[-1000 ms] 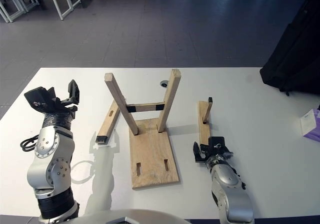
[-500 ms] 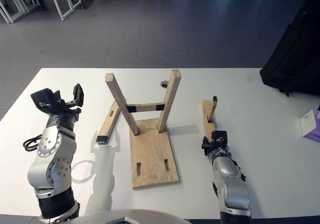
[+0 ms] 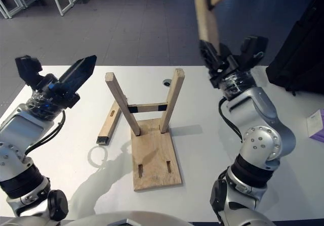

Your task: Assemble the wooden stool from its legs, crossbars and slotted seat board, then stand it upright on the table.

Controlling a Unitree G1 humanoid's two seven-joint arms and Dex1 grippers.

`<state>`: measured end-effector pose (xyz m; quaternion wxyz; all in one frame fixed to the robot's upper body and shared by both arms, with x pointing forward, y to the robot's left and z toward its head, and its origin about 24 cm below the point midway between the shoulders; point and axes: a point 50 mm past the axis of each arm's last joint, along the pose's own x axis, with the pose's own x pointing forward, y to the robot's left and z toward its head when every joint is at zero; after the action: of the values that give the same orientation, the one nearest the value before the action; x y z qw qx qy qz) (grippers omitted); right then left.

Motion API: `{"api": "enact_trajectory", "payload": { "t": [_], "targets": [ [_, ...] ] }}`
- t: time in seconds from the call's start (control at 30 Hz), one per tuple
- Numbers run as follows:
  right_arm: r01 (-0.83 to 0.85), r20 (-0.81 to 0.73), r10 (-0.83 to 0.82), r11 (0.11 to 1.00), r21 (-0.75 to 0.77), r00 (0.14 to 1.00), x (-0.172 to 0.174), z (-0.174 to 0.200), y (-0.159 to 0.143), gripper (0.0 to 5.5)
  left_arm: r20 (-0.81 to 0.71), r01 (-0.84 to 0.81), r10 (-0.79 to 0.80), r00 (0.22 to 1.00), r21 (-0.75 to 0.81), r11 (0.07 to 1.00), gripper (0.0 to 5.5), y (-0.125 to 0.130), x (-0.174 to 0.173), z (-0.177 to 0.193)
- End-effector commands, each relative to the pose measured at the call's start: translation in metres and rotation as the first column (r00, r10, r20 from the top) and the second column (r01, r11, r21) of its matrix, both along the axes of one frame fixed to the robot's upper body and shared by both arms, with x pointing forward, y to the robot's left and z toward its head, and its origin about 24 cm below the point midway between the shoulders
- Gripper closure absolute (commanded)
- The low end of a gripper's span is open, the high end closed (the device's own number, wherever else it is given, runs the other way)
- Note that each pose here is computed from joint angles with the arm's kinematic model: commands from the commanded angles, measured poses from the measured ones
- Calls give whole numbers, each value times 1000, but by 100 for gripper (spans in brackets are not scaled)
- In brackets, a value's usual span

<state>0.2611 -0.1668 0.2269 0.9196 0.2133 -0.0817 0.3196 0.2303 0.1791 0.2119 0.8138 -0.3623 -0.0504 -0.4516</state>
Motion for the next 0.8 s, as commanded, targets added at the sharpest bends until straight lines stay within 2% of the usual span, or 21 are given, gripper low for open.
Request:
{"api": "enact_trajectory", "payload": {
  "t": [0.03,0.17,0.47,0.8],
  "targets": [
    [-516,72,514,857,10,855,-28,24,38,347,-3,302,-307,952,-183,936,101,-3,3,17],
    [-640,12,640,768,14,768,-36,19,56,347,-62,443,-455,888,-143,885,101,-14,6,15],
    [-711,-97,711,702,39,697,-46,-2,75,347,-9,518,-524,852,-135,845,101,-16,4,20],
    [-746,-153,747,662,77,647,-48,-4,64,347,55,653,-651,757,-105,750,261,-8,-9,22]
  ]
}}
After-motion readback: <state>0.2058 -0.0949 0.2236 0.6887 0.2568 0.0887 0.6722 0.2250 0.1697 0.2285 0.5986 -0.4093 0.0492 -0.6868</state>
